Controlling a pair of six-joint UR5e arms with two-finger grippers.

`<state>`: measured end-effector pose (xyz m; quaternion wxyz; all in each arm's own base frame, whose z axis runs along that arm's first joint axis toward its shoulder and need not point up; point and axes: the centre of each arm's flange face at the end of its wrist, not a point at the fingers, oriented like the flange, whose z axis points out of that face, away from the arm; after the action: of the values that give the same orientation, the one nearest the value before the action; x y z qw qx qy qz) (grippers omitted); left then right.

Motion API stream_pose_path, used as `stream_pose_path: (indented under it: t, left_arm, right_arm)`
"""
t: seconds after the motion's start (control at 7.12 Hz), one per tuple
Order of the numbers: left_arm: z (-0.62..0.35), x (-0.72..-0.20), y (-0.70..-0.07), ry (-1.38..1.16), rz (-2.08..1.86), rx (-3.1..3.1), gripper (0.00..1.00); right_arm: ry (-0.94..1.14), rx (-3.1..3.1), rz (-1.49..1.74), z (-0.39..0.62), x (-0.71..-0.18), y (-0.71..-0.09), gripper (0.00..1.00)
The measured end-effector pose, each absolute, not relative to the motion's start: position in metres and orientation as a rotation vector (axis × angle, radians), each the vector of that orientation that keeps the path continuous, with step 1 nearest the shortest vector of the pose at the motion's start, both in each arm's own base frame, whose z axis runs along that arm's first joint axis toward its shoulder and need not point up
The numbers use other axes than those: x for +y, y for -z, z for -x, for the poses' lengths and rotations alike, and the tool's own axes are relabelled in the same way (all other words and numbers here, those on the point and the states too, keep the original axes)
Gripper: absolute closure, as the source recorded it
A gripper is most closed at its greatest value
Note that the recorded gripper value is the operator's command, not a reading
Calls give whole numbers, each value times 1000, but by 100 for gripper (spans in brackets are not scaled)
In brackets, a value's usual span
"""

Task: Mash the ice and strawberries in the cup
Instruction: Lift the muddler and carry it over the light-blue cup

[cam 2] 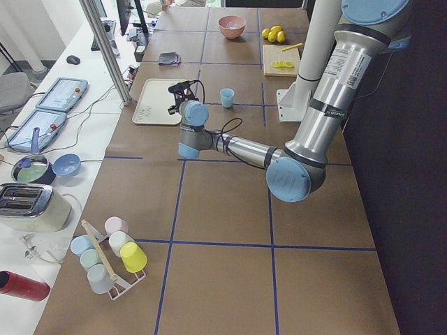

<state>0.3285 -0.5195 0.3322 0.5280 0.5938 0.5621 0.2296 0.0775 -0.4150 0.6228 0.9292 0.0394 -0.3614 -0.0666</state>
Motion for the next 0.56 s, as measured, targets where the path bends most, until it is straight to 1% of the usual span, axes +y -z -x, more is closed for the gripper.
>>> stream_pose_path:
  t: [0.28,0.42,0.56]
  left_arm:
    - [-418,-452,-294,-411,-1552,1493,100]
    - [-439,-430,-281,-360,-1575,1539,100]
    - [-447,-420,-270,-334,-1590,1563,100]
  right_arm:
    - [130,-740,-85,-81,-415,-622,0]
    - [128,-739,-87,-82,-415,-621,0]
    - [128,-739,-90,-82,-415,-620,0]
